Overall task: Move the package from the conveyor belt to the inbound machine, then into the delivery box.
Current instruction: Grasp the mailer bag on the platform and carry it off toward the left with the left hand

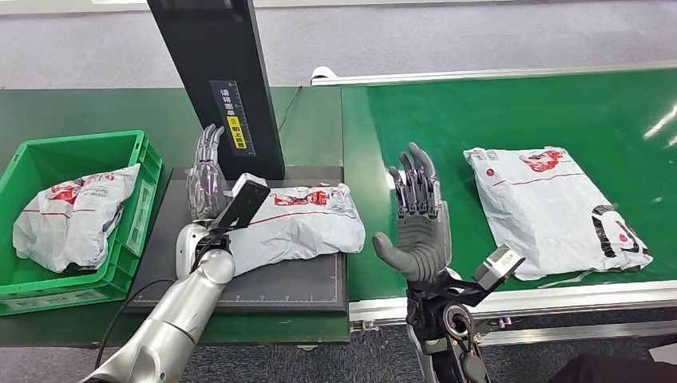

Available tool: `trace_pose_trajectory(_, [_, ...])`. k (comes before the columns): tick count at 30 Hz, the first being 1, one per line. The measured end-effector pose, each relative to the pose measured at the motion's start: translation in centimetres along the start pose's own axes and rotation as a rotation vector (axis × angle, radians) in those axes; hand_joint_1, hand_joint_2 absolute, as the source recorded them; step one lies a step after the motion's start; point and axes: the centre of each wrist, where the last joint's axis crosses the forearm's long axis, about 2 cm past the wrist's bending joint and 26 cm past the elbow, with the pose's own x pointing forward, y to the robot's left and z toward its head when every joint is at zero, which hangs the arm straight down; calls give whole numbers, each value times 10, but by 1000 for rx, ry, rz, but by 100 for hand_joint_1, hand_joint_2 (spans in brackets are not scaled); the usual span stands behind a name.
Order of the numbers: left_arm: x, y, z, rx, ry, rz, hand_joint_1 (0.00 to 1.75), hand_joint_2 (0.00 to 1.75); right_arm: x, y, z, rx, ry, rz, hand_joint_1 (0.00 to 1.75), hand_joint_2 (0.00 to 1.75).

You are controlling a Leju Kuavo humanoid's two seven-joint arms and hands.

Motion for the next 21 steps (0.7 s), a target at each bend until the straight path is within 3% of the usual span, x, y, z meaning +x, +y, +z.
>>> trace_pose_trajectory(7, [-3,-2,0,-74,33,-56,0,175,1,0,0,-4,-3,0,0,175])
trace_pose_trajectory(16, [-24,-4,8,-472,125,-35,0,175,2,-3,10,-12,7,-24,0,175])
trace_pose_trajectory(21, [-43,7,7,-599,115,15,0,175,2,-10,13,-18,13,-15,0,175])
